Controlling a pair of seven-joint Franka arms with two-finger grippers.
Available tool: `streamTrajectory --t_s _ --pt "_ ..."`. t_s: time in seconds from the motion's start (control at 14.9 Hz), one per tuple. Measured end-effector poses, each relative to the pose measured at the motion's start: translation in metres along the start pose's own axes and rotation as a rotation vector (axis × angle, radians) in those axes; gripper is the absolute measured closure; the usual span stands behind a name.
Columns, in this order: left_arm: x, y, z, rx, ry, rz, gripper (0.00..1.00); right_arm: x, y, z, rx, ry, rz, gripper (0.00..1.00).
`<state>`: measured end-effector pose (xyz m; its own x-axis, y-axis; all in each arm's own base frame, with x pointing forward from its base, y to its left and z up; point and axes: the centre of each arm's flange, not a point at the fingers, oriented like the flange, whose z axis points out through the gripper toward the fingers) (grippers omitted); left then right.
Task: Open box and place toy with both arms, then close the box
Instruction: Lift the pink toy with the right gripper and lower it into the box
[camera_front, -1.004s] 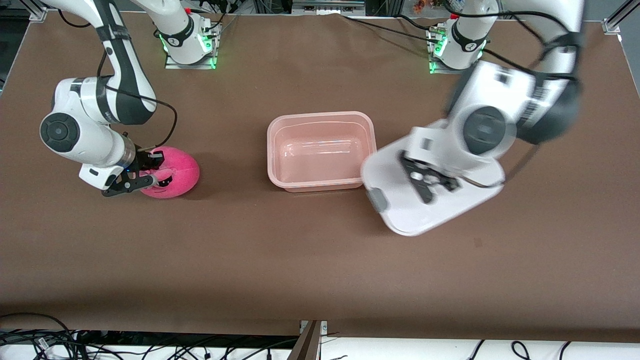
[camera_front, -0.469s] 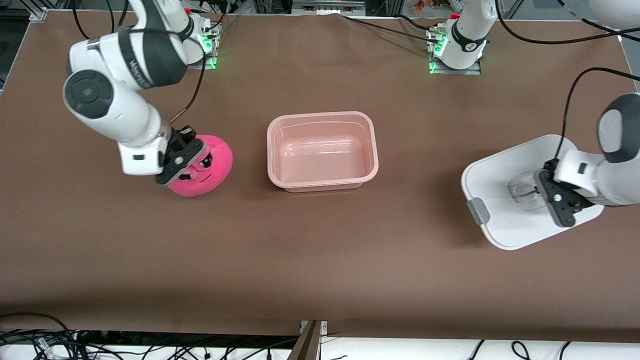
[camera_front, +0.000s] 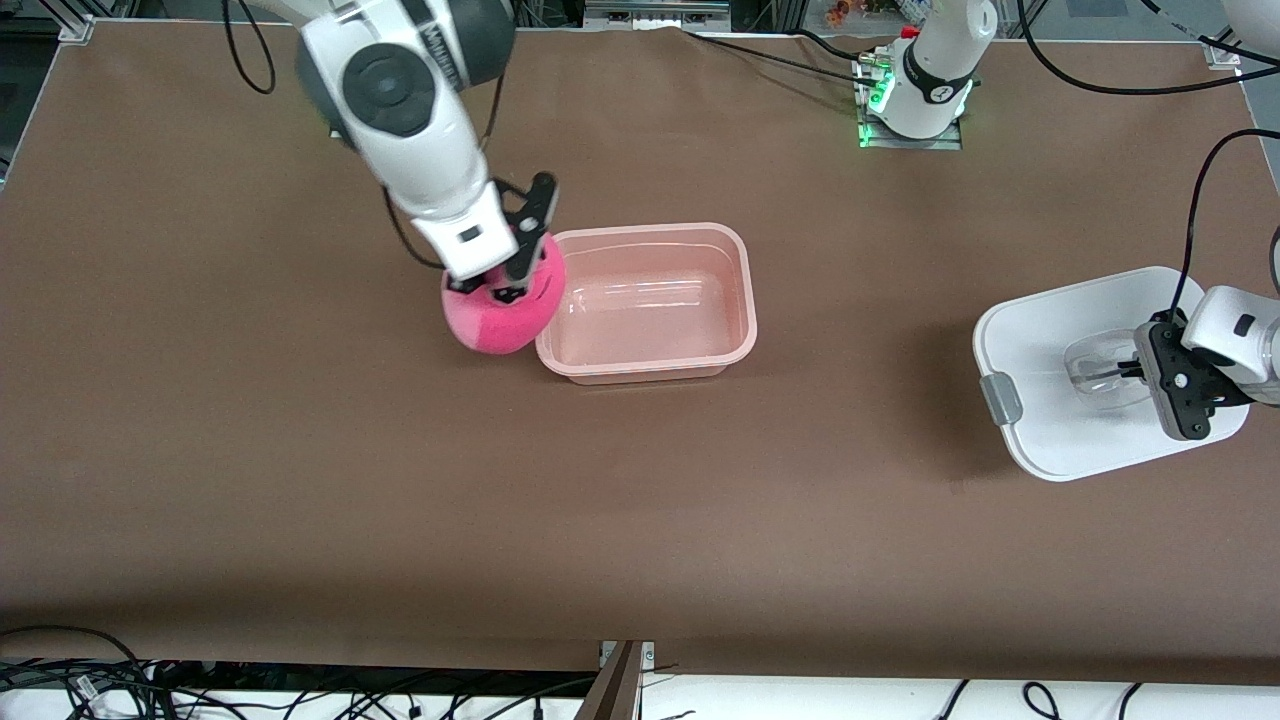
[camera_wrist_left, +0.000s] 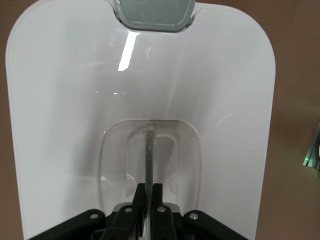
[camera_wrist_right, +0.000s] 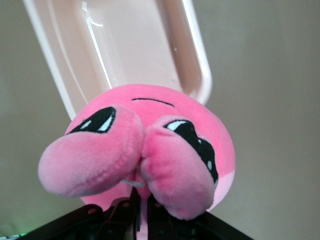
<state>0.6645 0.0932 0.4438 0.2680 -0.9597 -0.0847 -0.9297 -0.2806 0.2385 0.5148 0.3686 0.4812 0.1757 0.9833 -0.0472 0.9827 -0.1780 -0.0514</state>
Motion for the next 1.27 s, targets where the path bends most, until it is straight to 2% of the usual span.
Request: streamTrajectory --t_s 0.13,0.33,0.6,1.27 --pt "0.004 0.001 0.0 -0.002 0.0 0.007 0.93 0.026 -0.013 0.002 -0.019 -0.009 -0.089 0.93" --pt "0.006 0.001 0.0 -0.004 0.0 0.01 0.93 0.061 -0.026 0.017 -0.052 -0.053 -0.201 0.93" --pt "0.006 0.001 0.0 -0.004 0.0 0.014 0.93 0.101 -0.046 0.037 -0.054 -0.068 -0.27 0.93" --pt "0.015 0.003 0.0 -0.005 0.0 0.049 0.93 0.121 -0.042 0.12 0.021 -0.15 -0.288 0.93"
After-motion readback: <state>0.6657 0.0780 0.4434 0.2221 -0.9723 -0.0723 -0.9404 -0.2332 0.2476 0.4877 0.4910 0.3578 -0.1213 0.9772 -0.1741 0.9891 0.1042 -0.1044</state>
